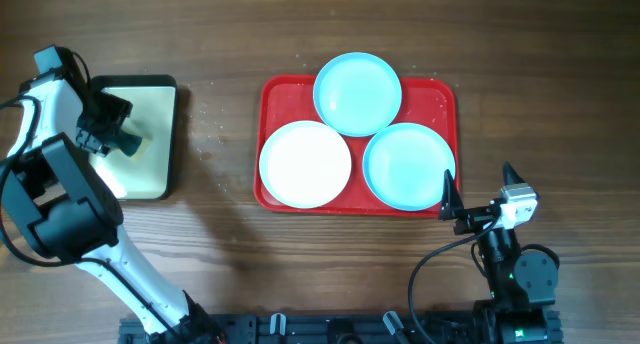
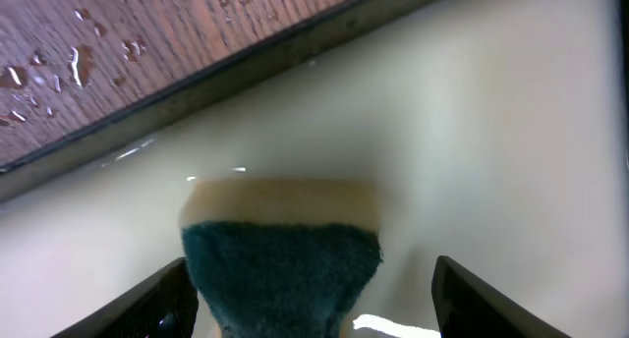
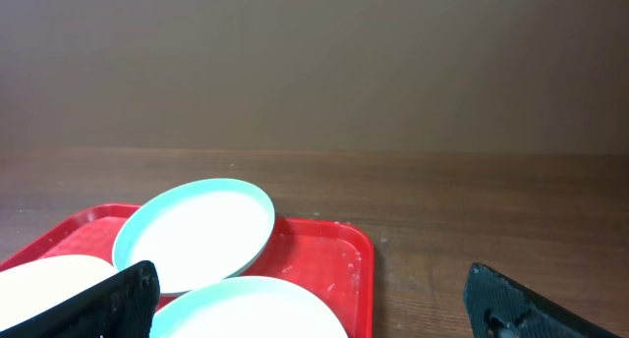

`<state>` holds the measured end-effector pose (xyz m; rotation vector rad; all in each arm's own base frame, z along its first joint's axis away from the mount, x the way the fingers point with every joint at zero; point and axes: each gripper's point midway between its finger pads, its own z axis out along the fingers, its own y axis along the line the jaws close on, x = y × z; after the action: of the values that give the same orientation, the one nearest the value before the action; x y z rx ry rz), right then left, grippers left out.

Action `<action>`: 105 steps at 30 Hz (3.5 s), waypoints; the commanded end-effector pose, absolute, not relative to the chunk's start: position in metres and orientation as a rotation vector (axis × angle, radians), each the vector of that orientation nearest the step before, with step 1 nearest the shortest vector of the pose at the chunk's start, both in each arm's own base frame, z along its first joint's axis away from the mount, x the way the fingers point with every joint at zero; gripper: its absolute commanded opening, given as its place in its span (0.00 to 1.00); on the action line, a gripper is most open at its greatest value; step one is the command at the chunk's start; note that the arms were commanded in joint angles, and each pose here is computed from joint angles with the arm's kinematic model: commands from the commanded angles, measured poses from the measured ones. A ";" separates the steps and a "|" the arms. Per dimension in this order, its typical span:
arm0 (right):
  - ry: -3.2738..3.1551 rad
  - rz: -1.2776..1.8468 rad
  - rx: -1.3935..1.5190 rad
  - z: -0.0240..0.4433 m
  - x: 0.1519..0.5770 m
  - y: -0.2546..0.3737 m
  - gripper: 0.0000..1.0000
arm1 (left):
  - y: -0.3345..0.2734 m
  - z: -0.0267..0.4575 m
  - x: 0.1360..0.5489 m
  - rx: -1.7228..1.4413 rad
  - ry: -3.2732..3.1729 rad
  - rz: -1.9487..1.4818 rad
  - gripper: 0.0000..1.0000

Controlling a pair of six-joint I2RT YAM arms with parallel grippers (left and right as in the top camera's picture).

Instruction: Clean dirty plates on tray and stack at the side

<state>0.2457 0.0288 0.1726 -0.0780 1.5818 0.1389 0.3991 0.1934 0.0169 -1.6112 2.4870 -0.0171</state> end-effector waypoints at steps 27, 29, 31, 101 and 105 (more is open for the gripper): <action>1.575 0.117 -0.075 0.174 0.246 0.026 1.00 | 0.150 -0.011 0.378 -1.724 2.657 -0.247 0.05; 1.574 0.117 -0.075 0.174 0.246 0.026 1.00 | 0.156 -0.011 0.379 -1.715 2.646 -0.206 0.04; 1.575 0.117 -0.075 0.174 0.246 0.026 1.00 | 0.160 -0.012 0.378 -1.714 2.644 -0.164 0.04; 1.574 0.117 -0.075 0.174 0.246 0.026 1.00 | 0.161 0.238 0.411 -0.720 2.033 0.408 0.04; 1.575 0.117 -0.075 0.174 0.246 0.026 1.00 | 0.158 0.213 0.406 -0.716 2.089 0.342 0.04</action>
<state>0.2457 0.0288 0.1726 -0.0780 1.5818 0.1389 0.4042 0.1499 0.2780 -0.6962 1.9370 0.3335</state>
